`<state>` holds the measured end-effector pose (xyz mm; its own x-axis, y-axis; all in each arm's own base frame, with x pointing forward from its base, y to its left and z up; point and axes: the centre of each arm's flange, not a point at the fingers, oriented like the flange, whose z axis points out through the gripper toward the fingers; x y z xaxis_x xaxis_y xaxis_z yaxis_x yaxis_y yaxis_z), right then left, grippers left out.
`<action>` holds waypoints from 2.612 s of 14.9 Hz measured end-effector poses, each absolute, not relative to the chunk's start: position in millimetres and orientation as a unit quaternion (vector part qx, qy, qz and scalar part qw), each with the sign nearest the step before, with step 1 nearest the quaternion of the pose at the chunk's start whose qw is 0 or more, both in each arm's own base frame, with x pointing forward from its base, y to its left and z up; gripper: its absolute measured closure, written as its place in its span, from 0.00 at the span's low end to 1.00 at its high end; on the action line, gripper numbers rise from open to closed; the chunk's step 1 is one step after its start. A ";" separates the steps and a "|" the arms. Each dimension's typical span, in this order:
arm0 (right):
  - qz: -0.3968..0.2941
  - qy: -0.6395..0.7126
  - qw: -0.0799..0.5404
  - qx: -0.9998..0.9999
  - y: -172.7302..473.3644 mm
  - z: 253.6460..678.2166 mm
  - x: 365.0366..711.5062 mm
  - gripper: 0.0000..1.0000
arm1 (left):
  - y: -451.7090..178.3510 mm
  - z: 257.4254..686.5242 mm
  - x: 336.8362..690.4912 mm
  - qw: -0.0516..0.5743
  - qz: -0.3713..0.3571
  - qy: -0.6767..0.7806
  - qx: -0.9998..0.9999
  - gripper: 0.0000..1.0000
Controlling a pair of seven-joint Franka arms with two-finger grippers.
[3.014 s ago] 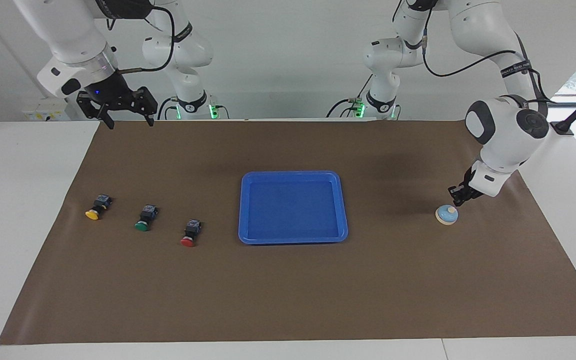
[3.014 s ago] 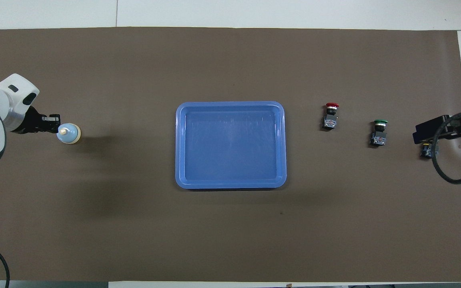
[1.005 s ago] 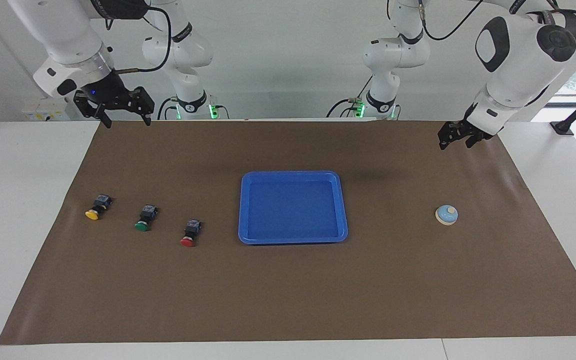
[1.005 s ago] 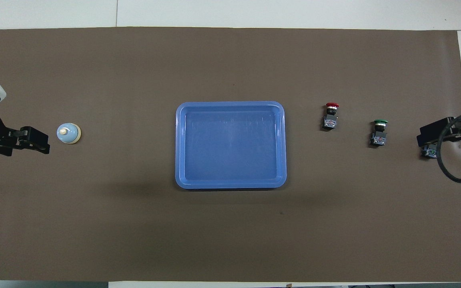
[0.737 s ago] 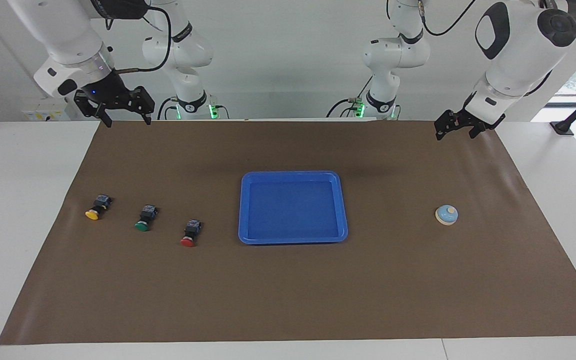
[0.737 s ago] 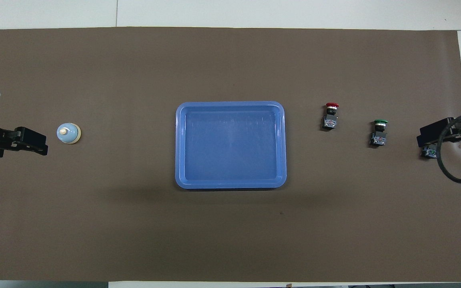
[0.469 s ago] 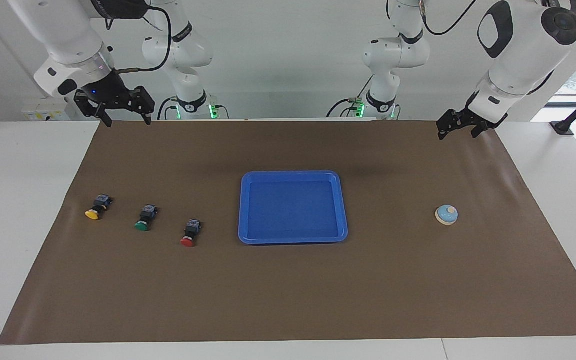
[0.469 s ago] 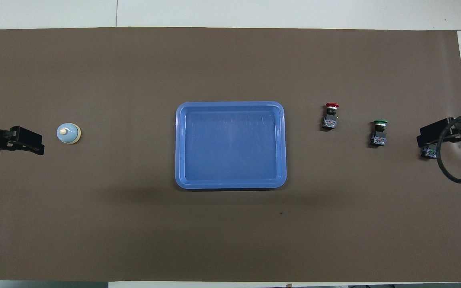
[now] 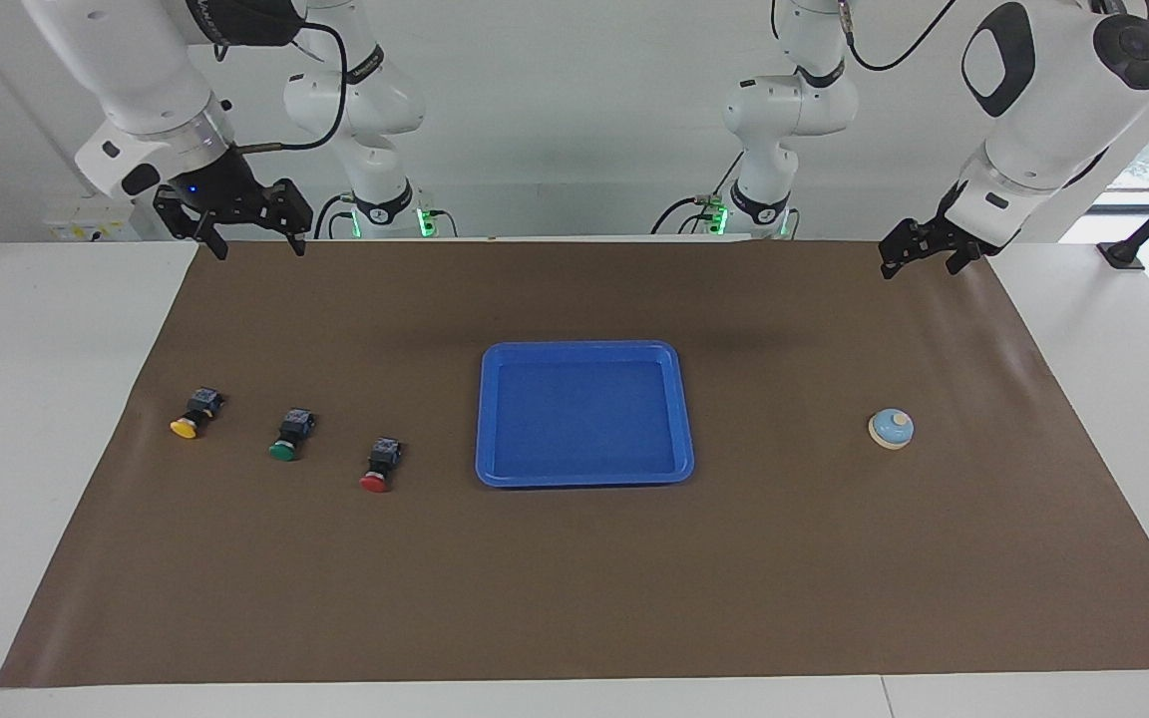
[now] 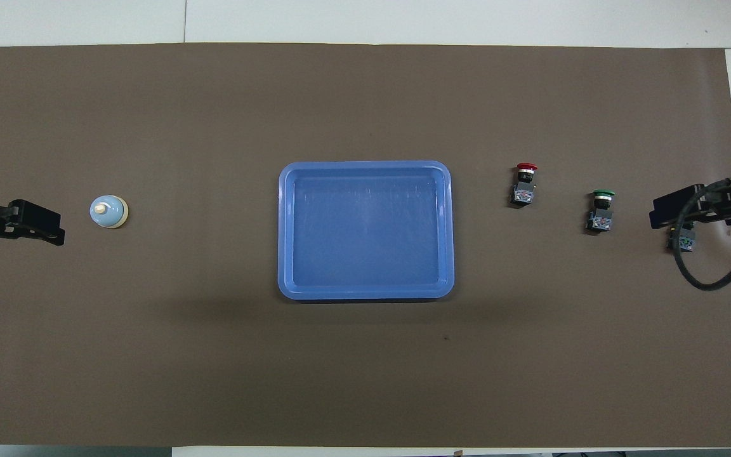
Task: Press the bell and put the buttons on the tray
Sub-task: 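Reach the right gripper to the red-capped button and grasp it, then carry the red button with the right gripper into the blue tray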
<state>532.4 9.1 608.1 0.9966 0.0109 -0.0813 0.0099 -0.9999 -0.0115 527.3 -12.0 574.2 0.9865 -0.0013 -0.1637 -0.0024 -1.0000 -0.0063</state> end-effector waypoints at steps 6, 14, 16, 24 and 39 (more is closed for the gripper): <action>0.029 0.026 0.003 -0.999 45.4 474.0 539.0 0.00 | -11.6 572.5 528.0 0.003 0.084 0.000 -0.996 0.00; -0.015 0.037 0.013 -0.999 65.3 327.7 550.4 0.00 | -15.6 573.0 527.9 0.003 0.083 0.004 -0.997 0.00; -0.026 0.039 0.015 -0.999 65.0 311.3 556.1 0.00 | -13.4 573.0 527.9 0.003 0.083 0.002 -0.997 0.00; -0.044 0.050 0.019 -0.998 67.6 284.9 584.5 0.00 | -13.0 574.6 527.3 0.003 0.081 0.001 -0.997 0.00; -0.052 0.074 0.022 -0.996 76.1 295.8 598.3 0.59 | -13.0 574.6 527.3 0.003 0.081 0.001 -0.997 0.00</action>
